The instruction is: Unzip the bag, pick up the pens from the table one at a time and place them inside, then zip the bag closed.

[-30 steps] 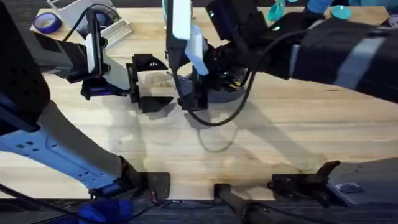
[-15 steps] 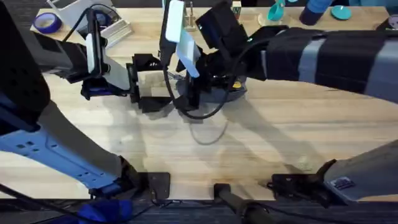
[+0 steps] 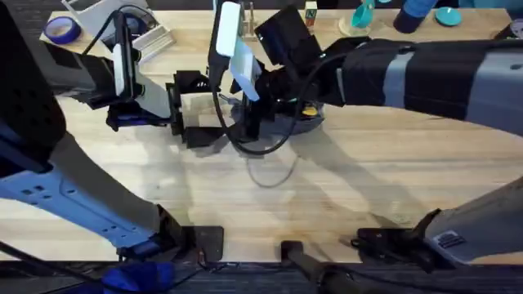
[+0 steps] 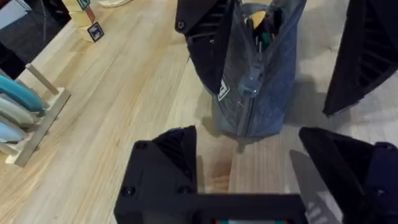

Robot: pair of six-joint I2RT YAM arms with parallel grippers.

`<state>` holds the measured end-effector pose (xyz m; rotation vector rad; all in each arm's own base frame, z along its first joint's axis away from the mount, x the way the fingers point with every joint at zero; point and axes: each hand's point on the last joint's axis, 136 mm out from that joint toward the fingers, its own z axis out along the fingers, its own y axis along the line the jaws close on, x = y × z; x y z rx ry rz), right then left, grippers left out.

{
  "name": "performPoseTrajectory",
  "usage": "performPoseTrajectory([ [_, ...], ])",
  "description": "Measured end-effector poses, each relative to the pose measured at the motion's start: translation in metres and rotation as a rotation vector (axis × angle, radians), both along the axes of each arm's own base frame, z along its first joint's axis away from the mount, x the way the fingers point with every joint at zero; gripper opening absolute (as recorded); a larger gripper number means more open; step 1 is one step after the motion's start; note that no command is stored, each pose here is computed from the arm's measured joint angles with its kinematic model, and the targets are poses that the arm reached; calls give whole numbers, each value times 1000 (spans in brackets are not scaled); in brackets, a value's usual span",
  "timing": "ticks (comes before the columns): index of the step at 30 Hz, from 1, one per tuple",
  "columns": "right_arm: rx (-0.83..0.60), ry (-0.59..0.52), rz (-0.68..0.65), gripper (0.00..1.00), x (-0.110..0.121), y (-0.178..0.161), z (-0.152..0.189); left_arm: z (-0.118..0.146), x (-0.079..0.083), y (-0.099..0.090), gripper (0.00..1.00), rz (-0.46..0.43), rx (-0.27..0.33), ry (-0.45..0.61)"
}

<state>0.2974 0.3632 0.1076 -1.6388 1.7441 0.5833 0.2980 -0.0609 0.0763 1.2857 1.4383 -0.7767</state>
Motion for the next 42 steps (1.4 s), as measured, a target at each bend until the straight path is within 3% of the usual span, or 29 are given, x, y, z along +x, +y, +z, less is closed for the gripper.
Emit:
performPoseTrajectory([
  [5,0,1,-3,934,0,0,0,0,0,0,993,0,0,0],
  [11,0,1,-4,825,0,0,0,0,0,0,994,0,0,0],
  [37,-2,-19,-17,809,9,3,-8,0,0,0,993,0,0,0],
  [40,-2,-19,-17,792,9,3,-8,0,0,0,993,0,0,0],
  [42,-3,-20,-16,729,9,3,-8,0,0,0,993,0,0,0],
])
